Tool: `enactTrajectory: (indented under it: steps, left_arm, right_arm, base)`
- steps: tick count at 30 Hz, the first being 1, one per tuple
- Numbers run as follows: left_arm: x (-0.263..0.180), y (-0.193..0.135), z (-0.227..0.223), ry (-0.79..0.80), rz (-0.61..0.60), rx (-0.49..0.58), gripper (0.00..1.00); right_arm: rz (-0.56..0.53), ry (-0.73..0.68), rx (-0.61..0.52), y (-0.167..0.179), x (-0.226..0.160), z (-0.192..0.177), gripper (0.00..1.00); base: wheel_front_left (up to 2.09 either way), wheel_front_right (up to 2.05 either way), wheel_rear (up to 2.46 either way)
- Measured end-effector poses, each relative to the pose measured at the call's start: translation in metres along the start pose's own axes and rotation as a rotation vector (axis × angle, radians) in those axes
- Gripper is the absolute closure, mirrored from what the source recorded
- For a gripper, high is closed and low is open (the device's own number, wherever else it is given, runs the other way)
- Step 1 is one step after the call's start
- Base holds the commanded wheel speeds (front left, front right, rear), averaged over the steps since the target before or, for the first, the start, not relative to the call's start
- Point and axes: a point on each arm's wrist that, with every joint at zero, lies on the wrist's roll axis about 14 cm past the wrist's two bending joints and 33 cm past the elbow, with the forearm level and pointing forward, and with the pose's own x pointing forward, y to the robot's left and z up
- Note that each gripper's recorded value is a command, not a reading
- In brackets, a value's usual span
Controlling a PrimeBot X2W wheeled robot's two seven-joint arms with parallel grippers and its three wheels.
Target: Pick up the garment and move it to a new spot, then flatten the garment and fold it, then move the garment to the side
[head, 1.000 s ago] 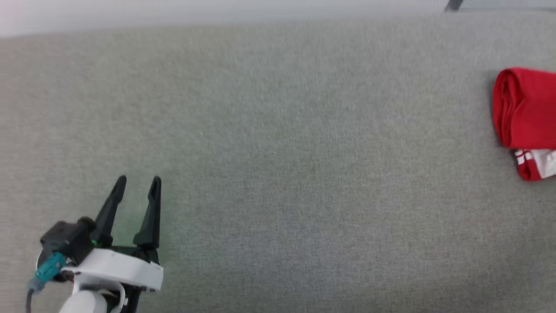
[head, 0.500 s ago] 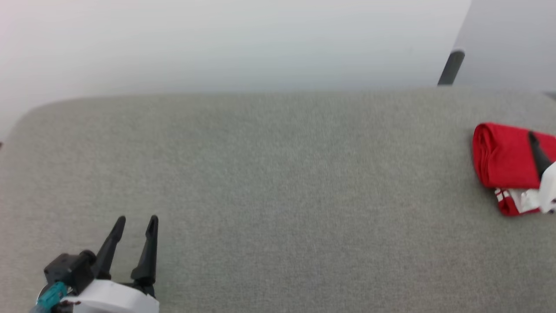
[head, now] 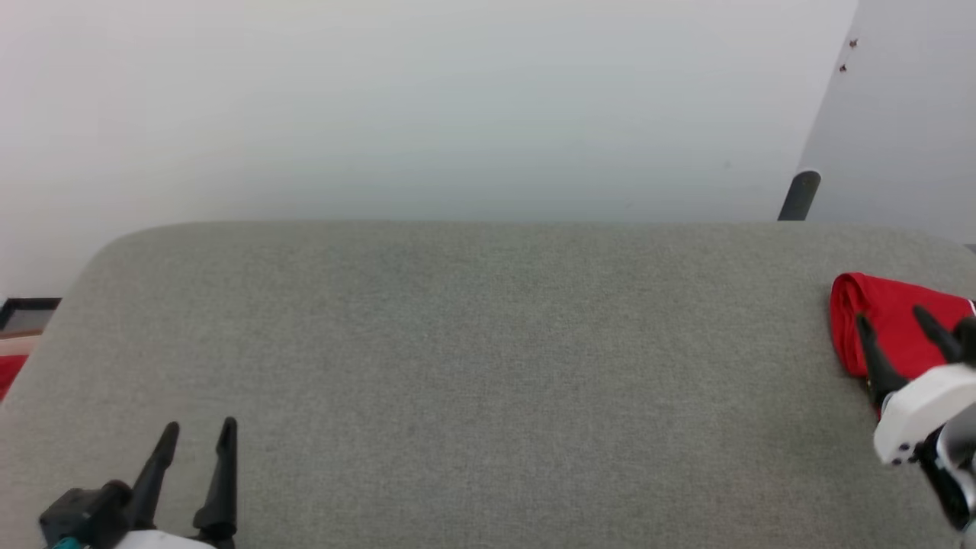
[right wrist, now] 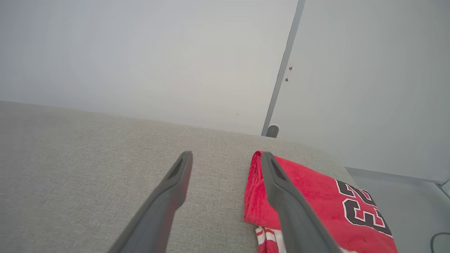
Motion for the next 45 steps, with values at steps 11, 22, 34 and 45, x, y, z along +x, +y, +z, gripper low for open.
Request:
enactTrajectory:
  steps: [11,22,34,45]
  left_arm:
    - [-0.013,0.016,0.013,-0.044,0.043,0.059,0.00]
    - [-0.020,0.023,0.002,-0.014,0.049,0.082,0.00]
    - [-0.023,0.031,-0.003,-0.001,0.070,0.080,0.00]
    - [-0.023,0.028,-0.003,-0.004,0.062,0.091,0.00]
  right_arm:
    - [0.001,-0.072,0.063,0.029,-0.032,-0.008,0.00]
    - [-0.040,-0.066,0.112,0.040,-0.067,-0.020,0.00]
    - [-0.058,-0.052,0.148,0.051,-0.089,-0.024,0.00]
    - [-0.058,-0.042,0.151,0.052,-0.094,-0.025,0.00]
  base:
    - [0.00,0.00,0.00]
    - [0.00,0.00,0.00]
    - [0.00,0.00,0.00]
    - [0.00,0.00,0.00]
